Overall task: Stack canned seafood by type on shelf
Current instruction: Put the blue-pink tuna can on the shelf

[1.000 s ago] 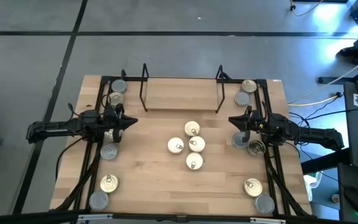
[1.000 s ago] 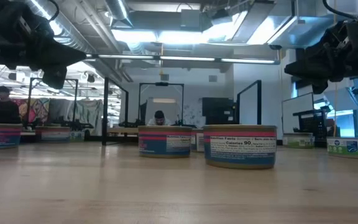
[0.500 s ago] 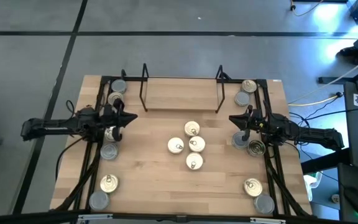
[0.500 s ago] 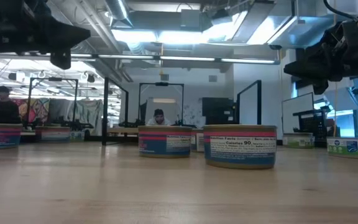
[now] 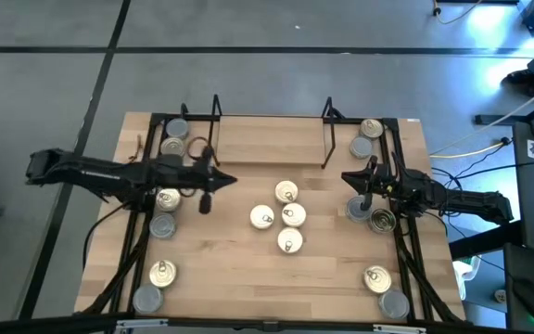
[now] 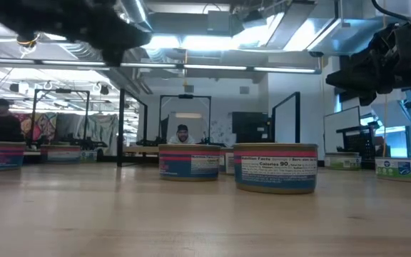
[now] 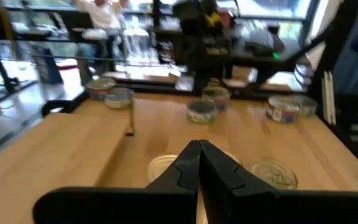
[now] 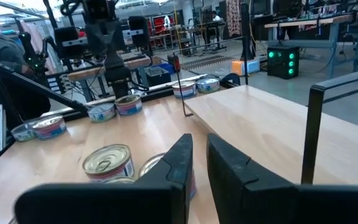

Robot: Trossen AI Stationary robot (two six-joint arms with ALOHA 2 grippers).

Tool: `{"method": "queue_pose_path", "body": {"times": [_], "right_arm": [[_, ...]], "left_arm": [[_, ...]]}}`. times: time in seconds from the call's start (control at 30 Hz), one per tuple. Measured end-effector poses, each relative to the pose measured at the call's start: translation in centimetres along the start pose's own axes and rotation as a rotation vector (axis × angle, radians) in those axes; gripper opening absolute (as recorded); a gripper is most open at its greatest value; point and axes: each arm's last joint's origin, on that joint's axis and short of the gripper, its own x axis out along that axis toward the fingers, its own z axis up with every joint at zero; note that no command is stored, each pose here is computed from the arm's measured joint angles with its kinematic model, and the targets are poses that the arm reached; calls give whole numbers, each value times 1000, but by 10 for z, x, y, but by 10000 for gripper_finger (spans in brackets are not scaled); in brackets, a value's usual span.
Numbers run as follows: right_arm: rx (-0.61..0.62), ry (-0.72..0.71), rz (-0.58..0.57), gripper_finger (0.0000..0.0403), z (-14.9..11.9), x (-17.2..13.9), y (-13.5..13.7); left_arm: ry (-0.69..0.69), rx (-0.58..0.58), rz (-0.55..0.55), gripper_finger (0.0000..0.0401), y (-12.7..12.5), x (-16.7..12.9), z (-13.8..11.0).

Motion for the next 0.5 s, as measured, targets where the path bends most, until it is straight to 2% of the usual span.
{"method": "queue_pose_path", "body": {"times": [0.17,0.4,0.5], "right_arm": [[-15,0,3,46,0,0,0],[-13,5,63,46,0,0,2],[-12,4,77,46,0,0,2]], "left_arm": [[50,57,-56,5,-15,31,8],[68,44,-74,7,-23,58,3],[96,18,-71,28,-24,67,-1]]}}
